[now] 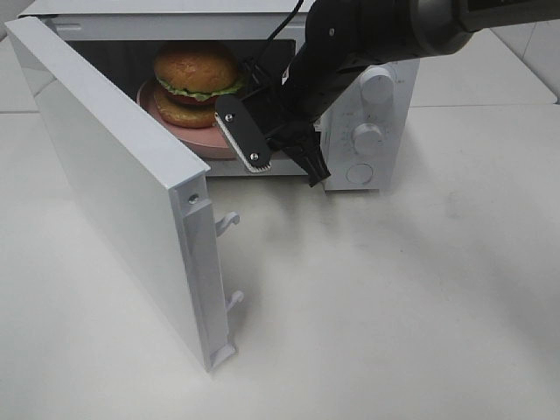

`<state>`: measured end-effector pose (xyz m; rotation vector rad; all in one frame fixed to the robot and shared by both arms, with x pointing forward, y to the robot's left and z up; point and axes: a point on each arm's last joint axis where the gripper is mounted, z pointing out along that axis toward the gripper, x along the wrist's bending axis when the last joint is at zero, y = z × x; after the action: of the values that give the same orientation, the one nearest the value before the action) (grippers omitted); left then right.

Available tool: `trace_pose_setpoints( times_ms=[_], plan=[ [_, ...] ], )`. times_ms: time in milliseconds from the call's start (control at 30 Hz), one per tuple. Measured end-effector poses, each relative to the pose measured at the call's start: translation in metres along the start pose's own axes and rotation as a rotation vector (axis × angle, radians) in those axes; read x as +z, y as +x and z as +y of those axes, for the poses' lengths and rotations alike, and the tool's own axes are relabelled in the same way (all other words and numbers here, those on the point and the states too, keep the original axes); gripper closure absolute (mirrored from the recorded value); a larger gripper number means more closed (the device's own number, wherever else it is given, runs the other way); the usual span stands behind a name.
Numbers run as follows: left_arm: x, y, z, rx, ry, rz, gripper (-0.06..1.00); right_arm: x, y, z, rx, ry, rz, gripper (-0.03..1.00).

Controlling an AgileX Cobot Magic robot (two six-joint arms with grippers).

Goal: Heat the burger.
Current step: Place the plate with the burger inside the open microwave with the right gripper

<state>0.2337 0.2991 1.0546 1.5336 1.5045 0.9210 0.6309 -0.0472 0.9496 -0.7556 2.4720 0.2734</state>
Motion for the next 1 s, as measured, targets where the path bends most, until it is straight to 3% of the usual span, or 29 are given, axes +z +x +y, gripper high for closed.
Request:
trace_pose_setpoints(
  times_ms=[733,1000],
  plan=[
    [0.000,0.000,0.000,0.000,0.000,0.000,0.05,0.038,-0.023,-0.007,0.041,0.047,-0.025,0.93],
    [0.000,0.000,0.000,0.000,0.000,0.000,0.05,0.046,-0.029,-0.007,0.087,0.047,-0.072,0.82]
  ],
)
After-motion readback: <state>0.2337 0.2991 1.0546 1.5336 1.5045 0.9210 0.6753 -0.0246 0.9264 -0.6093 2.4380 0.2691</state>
